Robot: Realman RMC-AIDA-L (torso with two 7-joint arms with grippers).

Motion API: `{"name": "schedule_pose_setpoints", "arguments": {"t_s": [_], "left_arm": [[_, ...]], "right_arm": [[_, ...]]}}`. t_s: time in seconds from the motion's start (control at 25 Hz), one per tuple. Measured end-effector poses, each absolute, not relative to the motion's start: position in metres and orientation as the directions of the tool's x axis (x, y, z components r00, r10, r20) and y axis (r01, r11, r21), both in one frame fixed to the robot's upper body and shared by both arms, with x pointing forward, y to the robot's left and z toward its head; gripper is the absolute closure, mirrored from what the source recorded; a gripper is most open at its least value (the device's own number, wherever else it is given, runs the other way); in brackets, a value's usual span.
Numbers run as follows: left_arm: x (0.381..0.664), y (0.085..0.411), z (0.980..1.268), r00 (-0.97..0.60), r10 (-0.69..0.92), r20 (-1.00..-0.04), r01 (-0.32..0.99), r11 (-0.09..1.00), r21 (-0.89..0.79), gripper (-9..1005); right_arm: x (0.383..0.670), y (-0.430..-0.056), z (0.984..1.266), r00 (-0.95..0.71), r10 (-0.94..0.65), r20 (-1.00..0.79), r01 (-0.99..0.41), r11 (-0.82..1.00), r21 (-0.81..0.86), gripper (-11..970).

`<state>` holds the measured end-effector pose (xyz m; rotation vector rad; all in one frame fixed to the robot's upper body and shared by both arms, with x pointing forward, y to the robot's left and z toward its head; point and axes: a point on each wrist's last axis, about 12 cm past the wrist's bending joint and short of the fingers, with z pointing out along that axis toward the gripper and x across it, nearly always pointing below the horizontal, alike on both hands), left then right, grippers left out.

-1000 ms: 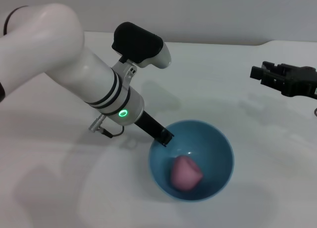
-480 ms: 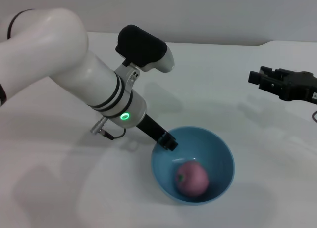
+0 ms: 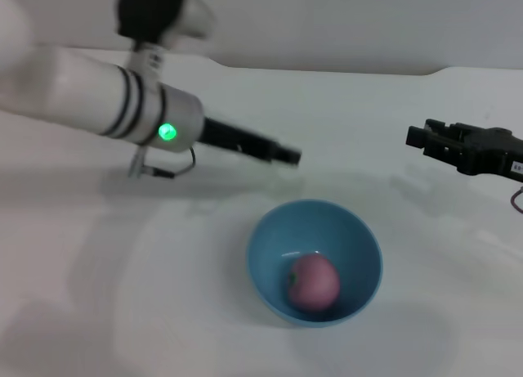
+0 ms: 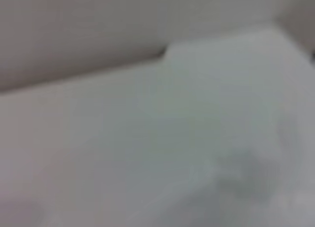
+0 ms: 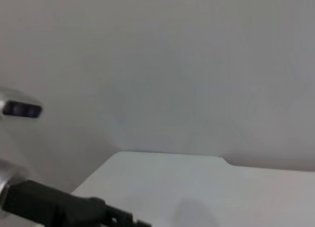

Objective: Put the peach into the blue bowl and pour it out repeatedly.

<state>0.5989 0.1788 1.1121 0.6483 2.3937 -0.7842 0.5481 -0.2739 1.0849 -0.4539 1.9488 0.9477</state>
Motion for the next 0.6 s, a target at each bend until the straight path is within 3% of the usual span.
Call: {"name": "schedule_pose_setpoints", "arguments": {"t_s": [0.2,0.32,0.36,0.6], "left_arm": [[0.598,0.217,1.115,-0.726,0.031,-0.687,0.516,0.684,-0.515,483],[0.59,0.252,1.111,-0.666,-0.202,-0.718,0.468,0.636,-0.613,483],[0.59,0.252,1.111,-0.666,-0.202,-0.718,0.468,0.636,-0.613,483],[0.565,0.299,1.09,-0.439,-0.496,-0.749,0.458,0.594,-0.662,484]], "right_arm": [[0.546,-0.274,1.08,-0.508,0.105,-0.855,-0.632,0.629,0.453,506],[0.544,-0.277,1.077,-0.452,0.192,-0.871,-0.626,0.628,0.463,506],[0.544,-0.277,1.077,-0.452,0.192,-0.871,-0.626,0.628,0.463,506],[0.538,-0.292,1.066,-0.292,0.385,-0.875,-0.548,0.683,0.483,506]]}}
